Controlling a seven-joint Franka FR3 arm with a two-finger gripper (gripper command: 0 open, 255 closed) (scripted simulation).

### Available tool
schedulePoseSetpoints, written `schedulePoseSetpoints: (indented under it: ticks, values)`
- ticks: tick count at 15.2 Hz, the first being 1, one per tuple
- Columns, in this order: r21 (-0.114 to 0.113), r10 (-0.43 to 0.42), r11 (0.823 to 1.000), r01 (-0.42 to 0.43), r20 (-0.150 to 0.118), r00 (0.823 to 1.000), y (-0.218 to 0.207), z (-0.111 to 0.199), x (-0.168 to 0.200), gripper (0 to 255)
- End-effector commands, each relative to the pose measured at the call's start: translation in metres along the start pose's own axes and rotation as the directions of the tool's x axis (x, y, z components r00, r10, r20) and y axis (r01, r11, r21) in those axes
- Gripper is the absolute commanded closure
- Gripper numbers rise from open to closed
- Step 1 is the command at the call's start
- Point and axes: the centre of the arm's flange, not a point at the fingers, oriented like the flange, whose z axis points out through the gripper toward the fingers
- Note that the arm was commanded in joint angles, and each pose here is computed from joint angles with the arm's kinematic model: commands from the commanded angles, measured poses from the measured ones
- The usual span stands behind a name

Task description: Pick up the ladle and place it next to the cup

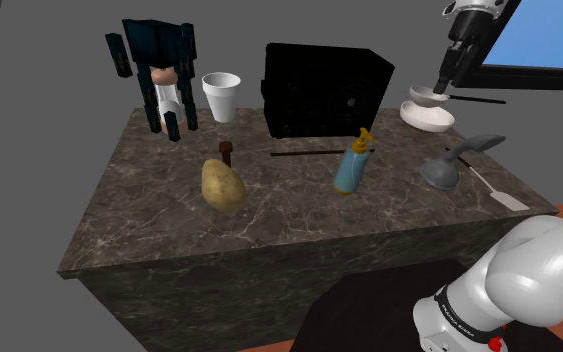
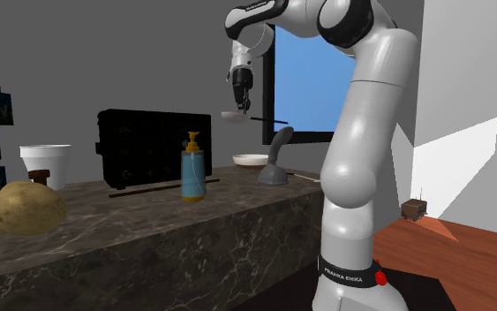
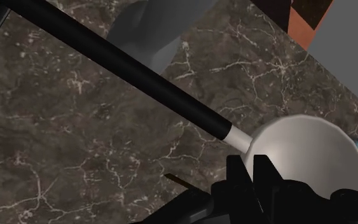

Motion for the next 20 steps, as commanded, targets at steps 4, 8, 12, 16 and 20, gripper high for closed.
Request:
schedulePoseSetpoints:
  ticks: [4,8,12,16,20]
  values:
    - [0.000,0.000,1.000,0.000,0.000,1.000,-0.044,0.013,0.038,255]
    - [0.000,0.000,1.000,0.000,0.000,1.000,-0.083,0.024,0.073,255]
    - [0.000,0.000,1.000,0.000,0.000,1.000,-0.121,0.036,0.107,255]
    - [0.000,0.000,1.000,0.000,0.000,1.000,-0.159,0.048,0.141,255]
    - [0.000,0.000,1.000,0.000,0.000,1.000,-0.198,0.060,0.175,255]
